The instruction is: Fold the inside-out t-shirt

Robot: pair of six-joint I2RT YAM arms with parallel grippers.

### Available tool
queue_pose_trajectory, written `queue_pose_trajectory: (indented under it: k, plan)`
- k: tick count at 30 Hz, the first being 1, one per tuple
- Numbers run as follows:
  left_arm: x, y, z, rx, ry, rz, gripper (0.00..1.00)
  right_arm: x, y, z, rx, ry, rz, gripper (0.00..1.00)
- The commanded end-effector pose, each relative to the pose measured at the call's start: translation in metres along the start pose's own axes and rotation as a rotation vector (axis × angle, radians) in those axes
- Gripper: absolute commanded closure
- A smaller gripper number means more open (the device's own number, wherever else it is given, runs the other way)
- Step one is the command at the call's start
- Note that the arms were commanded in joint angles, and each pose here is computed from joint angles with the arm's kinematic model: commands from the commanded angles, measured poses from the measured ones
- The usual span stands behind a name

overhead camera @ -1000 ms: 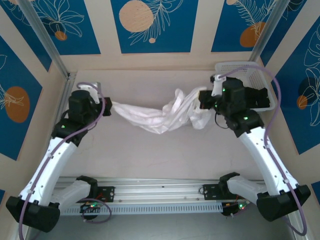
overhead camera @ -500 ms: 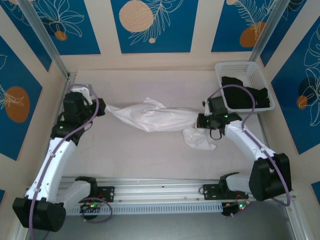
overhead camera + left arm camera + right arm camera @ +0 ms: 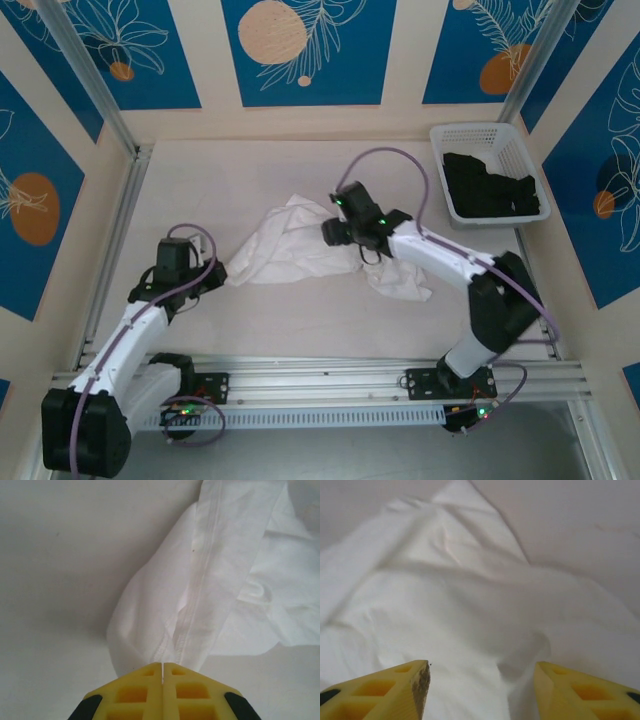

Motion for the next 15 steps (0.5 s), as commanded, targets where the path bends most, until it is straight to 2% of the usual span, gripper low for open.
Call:
queue_pose_trajectory:
  k: [1, 6, 10, 15]
  plan:
    - [0.001, -0.005, -0.007, 0.006, 0.055, -0.017, 1.00, 0.032, -0.023, -0.001, -0.035, 0.046, 0.002, 0.41]
    - [-0.005, -0.006, -0.009, 0.036, 0.050, -0.023, 1.00, 0.086, -0.048, -0.008, 0.023, 0.019, 0.053, 0.40]
    - [-0.007, -0.006, -0.010, 0.041, 0.061, -0.029, 1.00, 0.126, -0.056, -0.025, 0.127, -0.042, 0.132, 0.43]
    - [-0.007, -0.006, -0.012, 0.048, 0.073, -0.023, 1.00, 0.147, -0.057, -0.037, 0.197, -0.099, 0.206, 0.52]
Point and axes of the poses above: each hand's point on the last joint's axis, 136 mm out from that joint toward the fingers, its own x axis out along the fingers, its own z axis along the line the jaws close on, y = z × x, the point moved 6 cm from there along -x, back along the fingers, and after that the axes turned 11 degrees about -x, right-handed, at the moved point
